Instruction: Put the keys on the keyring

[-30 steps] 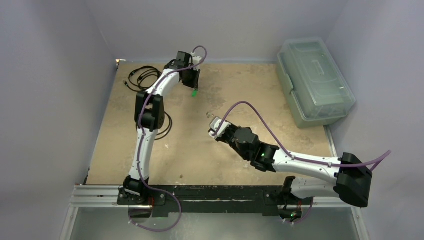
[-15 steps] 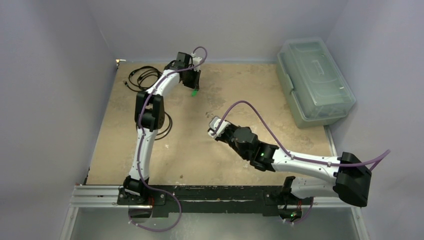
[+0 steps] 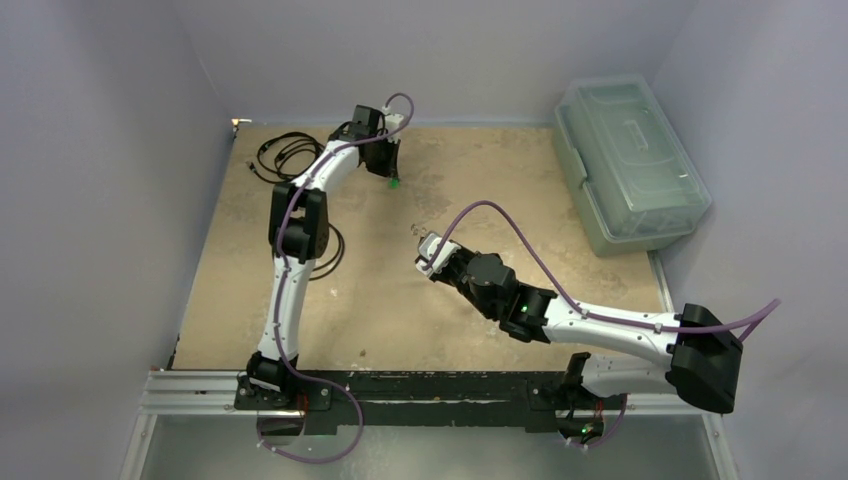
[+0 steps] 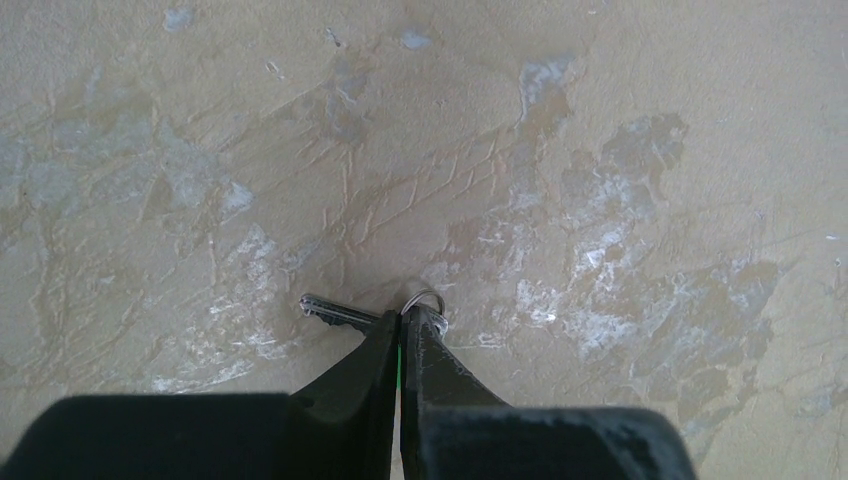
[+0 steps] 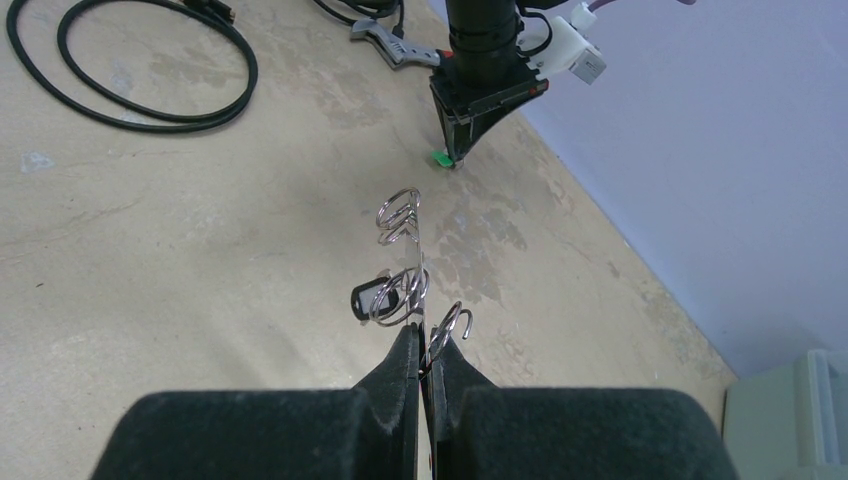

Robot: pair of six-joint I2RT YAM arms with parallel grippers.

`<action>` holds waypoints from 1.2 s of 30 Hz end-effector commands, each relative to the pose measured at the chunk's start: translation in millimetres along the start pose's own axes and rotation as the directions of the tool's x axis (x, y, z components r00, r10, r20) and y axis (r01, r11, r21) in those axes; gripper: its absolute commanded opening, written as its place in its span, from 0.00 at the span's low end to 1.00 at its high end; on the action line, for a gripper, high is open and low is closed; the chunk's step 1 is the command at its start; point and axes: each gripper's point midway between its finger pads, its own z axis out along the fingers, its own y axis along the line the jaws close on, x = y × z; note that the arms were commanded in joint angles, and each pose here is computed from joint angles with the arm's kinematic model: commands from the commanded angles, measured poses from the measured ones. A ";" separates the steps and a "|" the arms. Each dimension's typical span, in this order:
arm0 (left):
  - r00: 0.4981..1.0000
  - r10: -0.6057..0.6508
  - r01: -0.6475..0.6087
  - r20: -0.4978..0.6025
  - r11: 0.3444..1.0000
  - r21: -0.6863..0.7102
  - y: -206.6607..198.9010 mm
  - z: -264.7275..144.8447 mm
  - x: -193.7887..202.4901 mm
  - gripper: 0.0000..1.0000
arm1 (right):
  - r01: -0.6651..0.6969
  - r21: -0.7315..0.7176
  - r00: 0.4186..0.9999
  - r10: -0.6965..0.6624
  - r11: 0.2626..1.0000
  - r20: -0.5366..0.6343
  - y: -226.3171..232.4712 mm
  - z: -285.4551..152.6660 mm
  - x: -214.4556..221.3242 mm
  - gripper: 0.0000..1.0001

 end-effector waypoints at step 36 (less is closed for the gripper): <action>0.557 0.440 -0.535 0.704 0.839 -0.101 -186.5 -345.9 15.9 0.00 | 0.194 -0.430 0.963 -0.088 0.882 0.254 99.3 -29.0 -66.2 0.00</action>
